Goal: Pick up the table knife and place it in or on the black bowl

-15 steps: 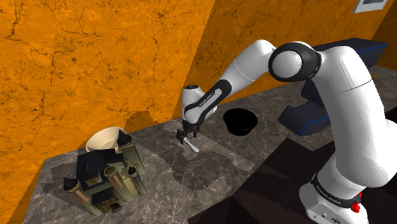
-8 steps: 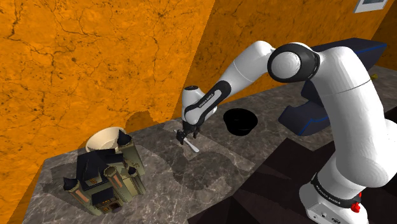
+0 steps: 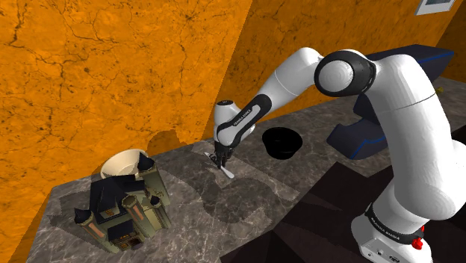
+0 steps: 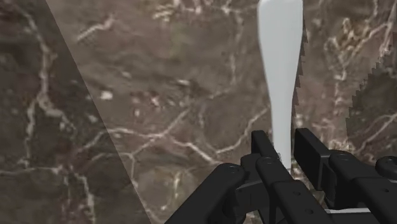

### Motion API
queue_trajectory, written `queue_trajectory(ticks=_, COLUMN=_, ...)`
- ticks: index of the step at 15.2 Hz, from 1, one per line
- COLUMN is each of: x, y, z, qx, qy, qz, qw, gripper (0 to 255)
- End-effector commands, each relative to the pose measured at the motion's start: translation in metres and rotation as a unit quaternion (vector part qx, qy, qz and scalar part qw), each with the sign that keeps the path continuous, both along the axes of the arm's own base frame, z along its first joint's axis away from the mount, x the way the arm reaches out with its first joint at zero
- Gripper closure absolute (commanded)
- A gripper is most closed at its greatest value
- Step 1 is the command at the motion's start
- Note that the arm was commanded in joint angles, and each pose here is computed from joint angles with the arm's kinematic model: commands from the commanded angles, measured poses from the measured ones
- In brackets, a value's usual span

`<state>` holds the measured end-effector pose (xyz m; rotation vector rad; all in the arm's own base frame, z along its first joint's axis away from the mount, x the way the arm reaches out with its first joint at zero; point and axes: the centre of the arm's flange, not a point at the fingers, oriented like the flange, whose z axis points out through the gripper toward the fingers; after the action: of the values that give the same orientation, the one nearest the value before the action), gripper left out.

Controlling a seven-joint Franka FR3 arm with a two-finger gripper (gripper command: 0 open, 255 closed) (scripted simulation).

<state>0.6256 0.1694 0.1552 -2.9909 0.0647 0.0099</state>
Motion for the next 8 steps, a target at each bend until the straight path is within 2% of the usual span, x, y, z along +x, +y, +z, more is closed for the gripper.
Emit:
queue_trajectory(ticks=1, x=-0.001, y=0.001, z=-0.001, qx=0.000, qy=0.001, qz=0.001, qw=1.0000, gripper=255)
queue_trajectory(ticks=8, x=-0.001, y=0.003, z=0.030, qx=0.000, qy=0.001, qz=0.001, qw=1.0000, gripper=255)
